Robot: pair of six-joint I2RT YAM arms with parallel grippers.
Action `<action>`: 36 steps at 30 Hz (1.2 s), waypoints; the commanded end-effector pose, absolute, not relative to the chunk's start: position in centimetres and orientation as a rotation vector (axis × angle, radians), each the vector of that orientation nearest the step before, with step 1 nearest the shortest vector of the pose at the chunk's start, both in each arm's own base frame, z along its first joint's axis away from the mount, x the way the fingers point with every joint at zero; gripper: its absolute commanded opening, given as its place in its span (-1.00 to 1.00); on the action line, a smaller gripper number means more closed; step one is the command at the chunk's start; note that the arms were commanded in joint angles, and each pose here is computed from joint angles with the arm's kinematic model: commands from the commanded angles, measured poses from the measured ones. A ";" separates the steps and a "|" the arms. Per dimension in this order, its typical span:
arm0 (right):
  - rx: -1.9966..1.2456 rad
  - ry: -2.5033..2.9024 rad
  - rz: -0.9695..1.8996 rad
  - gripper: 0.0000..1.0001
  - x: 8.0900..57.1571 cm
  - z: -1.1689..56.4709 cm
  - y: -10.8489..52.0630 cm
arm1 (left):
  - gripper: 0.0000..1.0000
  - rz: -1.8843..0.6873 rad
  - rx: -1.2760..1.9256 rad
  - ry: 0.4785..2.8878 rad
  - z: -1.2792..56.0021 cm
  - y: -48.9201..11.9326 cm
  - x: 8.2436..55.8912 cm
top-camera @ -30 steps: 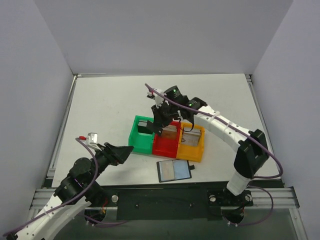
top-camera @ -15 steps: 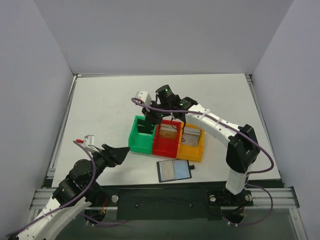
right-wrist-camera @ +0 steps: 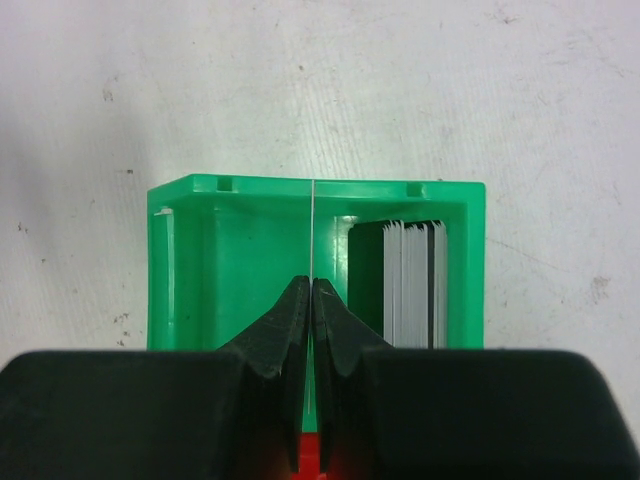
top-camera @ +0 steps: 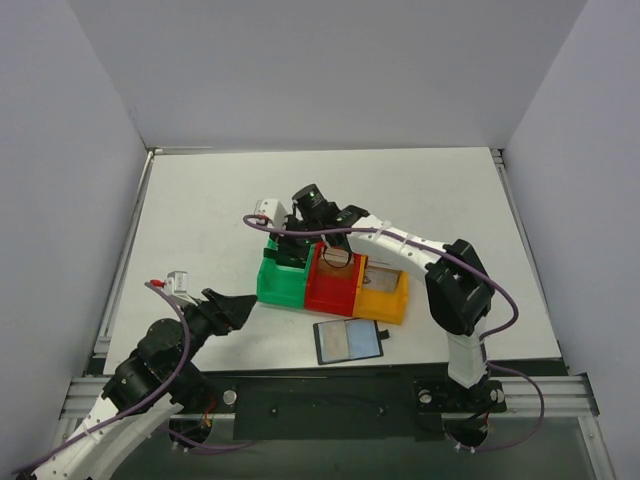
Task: Take the credit cards out of the card holder
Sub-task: Place the credit card in the storage box.
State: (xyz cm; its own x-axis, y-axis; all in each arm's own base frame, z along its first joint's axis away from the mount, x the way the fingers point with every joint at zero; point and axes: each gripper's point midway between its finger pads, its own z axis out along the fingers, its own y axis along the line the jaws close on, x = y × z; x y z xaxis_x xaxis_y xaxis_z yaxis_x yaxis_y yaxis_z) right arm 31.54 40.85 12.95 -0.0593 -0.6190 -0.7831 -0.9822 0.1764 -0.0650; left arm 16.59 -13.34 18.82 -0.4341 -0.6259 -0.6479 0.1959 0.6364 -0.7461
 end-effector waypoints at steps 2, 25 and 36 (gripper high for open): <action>-1.533 1.714 0.633 -1.00 32.3 12.4 41.9 | 0.63 -0.964 -0.339 1.757 20.5 -12.8 16.4; -1.506 1.658 0.583 -1.00 32.4 14.0 39.8 | 0.62 -0.963 -0.341 1.775 19.7 -13.2 16.6; -1.619 1.786 0.559 -1.00 31.4 15.3 38.5 | 0.61 -0.969 -0.339 1.775 19.6 -13.3 16.7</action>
State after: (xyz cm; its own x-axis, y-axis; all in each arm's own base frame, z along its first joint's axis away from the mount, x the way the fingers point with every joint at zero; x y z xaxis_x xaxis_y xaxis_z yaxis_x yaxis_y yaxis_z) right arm 31.87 38.94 12.63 -0.0373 -0.6814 -0.7310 -0.9785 0.1732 -0.1115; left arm 16.53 -13.30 18.43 -0.4419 -0.6180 -0.6503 0.1876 0.6452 -0.7406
